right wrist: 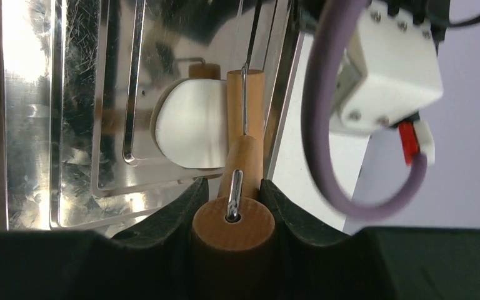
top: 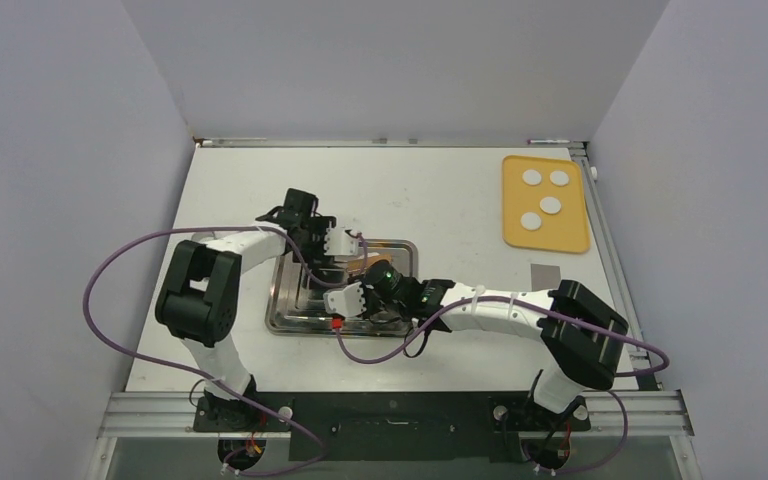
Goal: Roll out the dumpling wrappers from the dough
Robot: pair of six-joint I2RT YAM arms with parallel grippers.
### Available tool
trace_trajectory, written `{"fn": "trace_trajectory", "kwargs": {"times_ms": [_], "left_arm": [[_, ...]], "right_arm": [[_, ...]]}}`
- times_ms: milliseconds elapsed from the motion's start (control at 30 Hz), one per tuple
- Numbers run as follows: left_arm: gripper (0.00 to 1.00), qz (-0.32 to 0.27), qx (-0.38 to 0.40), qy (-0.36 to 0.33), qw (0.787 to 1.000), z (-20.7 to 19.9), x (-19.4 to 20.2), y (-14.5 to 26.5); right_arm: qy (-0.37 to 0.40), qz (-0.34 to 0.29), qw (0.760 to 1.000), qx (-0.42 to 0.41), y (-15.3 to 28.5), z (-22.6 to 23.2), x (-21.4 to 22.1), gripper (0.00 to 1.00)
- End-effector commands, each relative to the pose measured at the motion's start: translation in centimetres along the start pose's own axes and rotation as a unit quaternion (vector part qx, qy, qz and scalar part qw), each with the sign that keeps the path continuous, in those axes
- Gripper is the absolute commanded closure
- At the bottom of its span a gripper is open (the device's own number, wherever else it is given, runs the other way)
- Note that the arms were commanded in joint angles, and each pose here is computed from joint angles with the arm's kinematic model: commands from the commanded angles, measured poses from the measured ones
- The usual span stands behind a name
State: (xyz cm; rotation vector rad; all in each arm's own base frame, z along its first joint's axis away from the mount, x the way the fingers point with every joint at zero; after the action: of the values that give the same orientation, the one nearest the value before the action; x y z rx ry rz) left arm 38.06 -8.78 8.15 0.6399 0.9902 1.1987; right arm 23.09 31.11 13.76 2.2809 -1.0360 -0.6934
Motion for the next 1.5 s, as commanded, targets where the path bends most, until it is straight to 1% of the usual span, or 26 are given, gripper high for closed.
{"fn": "trace_trajectory", "kwargs": {"times_ms": [0,67,167,200,233,267,333,500,600,700,767,867,933,1067,1167,1233,1333,1400,1467], "left_arm": [[0.44,-0.020,0.045,0.027,0.998,-1.1,-4.8,0.1],[0.46,-0.019,0.057,0.029,0.998,-1.5,-6.0,-0.9],[0.48,-0.011,0.074,0.027,0.997,-2.2,-6.3,-2.5],[0.51,-0.008,0.077,0.027,0.997,-2.4,-6.2,-3.0],[0.56,-0.004,0.079,0.027,0.997,-2.5,-6.1,-3.5],[0.63,-0.002,0.081,0.028,0.996,-2.6,-6.1,-3.8],[0.70,0.003,0.090,0.030,0.996,-2.9,-5.8,-4.5],[0.87,-0.010,0.122,0.033,0.992,-4.7,-5.9,-5.0],[0.95,-0.030,0.131,0.045,0.990,-5.4,-6.2,-4.9],[1.00,-0.052,0.137,0.044,0.988,-6.0,-6.6,-4.8],[1.00,-0.053,0.138,0.045,0.988,-6.3,-6.7,-5.0],[1.00,-0.057,0.141,0.061,0.987,-6.6,-6.8,-5.0],[1.00,-0.060,0.136,0.067,0.987,-6.7,-6.8,-5.0],[1.00,-0.066,0.128,0.067,0.987,-7.0,-6.8,-4.8],[1.00,-0.065,0.128,0.072,0.987,-6.9,-6.8,-4.9],[1.00,-0.067,0.126,0.071,0.987,-7.0,-6.7,-4.8],[1.00,-0.071,0.121,0.072,0.987,-7.0,-6.7,-4.8],[1.00,-0.072,0.120,0.075,0.987,-7.0,-6.7,-4.8],[1.00,-0.072,0.119,0.075,0.987,-6.9,-6.7,-4.8]], "right_arm": [[-0.012,0.009,0.999,-0.032,-0.3,1.7,0.3,0.92],[-0.012,0.013,0.999,-0.036,-0.6,1.8,0.4,0.92],[-0.017,0.014,0.998,-0.053,-0.1,2.8,-0.1,0.92],[-0.017,0.014,0.998,-0.055,0.3,3.2,-0.2,0.92],[-0.018,0.013,0.998,-0.058,0.7,3.7,-0.2,0.92],[-0.022,0.011,0.998,-0.058,1.0,3.9,-0.2,0.92],[-0.030,0.009,0.998,-0.051,1.1,3.9,0.0,0.92],[-0.047,0.033,0.998,-0.002,-1.4,0.9,1.4,0.92],[-0.048,0.048,0.998,0.005,-2.5,0.4,1.8,0.92],[-0.029,0.068,0.997,-0.020,-1.9,2.4,1.6,0.92],[-0.016,0.085,0.995,-0.040,-0.9,4.3,1.4,0.92],[-0.036,0.067,0.996,-0.054,0.5,5.7,0.6,0.92],[-0.052,0.059,0.996,-0.044,0.4,5.3,0.7,0.92],[-0.063,0.076,0.995,-0.022,-2.3,3.0,2.2,0.92],[-0.058,0.089,0.994,-0.011,-3.5,1.9,2.3,0.92],[-0.052,0.093,0.994,-0.020,-3.1,2.7,1.8,0.92],[-0.030,0.104,0.993,-0.047,-1.5,5.8,0.9,0.92],[-0.035,0.097,0.993,-0.063,-0.6,7.3,0.2,0.92],[-0.045,0.089,0.993,-0.060,-0.3,7.4,0.0,0.92]]}}
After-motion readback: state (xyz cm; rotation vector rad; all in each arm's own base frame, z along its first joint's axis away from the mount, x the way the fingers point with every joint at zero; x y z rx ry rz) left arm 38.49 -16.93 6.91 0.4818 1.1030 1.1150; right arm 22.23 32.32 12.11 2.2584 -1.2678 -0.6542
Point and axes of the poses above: each gripper's point midway between its finger pads, its own y axis back along the fingers, its own z axis along the line the jaws close on, x = y × z, the point moved 6 cm from there along y, back along the fingers, and after that the axes turned 7 degrees about y, right-handed, at the moved point
